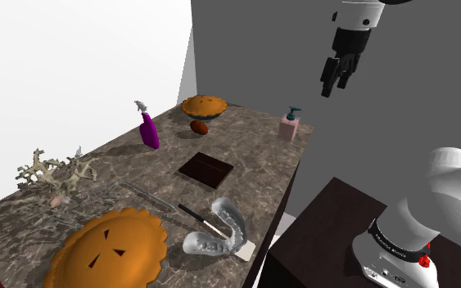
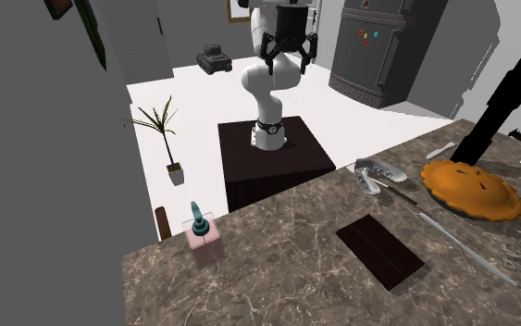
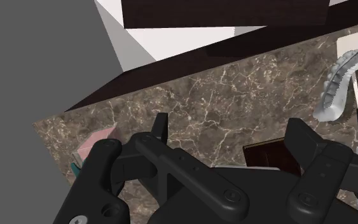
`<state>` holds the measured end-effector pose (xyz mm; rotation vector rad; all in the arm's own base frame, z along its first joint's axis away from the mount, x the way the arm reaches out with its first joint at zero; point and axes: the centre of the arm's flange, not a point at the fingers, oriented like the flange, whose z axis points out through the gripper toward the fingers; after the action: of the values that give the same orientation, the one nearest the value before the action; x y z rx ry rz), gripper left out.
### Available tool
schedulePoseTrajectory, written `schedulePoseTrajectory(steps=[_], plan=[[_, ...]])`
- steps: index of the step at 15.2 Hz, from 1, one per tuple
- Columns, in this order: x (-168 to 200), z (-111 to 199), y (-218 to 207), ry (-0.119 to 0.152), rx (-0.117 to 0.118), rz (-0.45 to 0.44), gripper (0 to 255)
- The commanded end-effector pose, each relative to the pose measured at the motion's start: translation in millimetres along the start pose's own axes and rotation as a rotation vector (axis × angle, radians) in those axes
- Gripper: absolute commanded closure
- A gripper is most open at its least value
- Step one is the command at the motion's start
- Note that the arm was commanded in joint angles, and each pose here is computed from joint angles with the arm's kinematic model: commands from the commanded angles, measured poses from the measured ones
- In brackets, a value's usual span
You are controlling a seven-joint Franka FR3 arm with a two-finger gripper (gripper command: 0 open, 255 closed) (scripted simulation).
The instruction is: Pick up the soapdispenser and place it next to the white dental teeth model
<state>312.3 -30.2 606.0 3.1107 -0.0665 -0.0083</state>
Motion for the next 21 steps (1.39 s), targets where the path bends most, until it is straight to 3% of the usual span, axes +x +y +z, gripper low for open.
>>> schedulePoseTrajectory(steps=[1, 21], plan=[[0, 0, 0, 0.000, 0.000, 0.000, 0], [155, 136, 173, 0.023, 0.072, 0.070, 0]])
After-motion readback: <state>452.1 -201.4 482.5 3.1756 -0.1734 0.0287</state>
